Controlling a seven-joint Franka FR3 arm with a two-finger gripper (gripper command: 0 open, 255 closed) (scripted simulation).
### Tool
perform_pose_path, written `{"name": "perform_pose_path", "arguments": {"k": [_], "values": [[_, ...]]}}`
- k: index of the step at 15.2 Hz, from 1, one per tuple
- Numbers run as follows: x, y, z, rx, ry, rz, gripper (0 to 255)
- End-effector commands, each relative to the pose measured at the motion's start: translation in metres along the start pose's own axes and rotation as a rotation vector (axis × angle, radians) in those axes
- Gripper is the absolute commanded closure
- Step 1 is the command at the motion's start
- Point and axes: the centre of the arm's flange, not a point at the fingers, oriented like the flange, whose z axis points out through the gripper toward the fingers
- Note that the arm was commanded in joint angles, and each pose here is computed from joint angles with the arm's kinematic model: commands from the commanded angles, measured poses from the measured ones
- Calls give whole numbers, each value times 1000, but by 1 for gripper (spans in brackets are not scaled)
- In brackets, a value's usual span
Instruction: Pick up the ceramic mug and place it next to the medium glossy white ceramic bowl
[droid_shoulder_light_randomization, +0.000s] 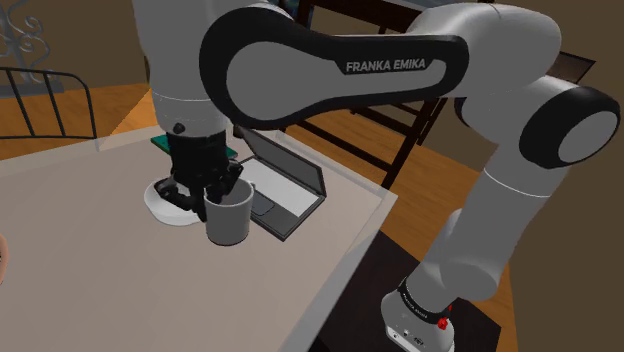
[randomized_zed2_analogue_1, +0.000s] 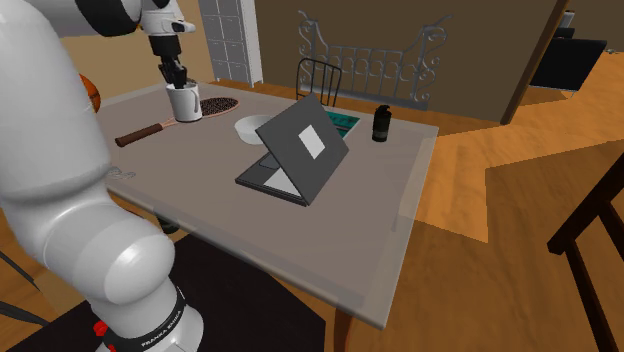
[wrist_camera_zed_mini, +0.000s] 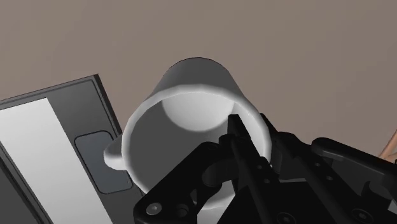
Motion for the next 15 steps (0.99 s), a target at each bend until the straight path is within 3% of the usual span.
{"name": "perform_pose_path", "arguments": {"k": [1,15], "values": [[2,-24,-2,1,0,3,255],[6,-39,66,1,0,3,255]]}}
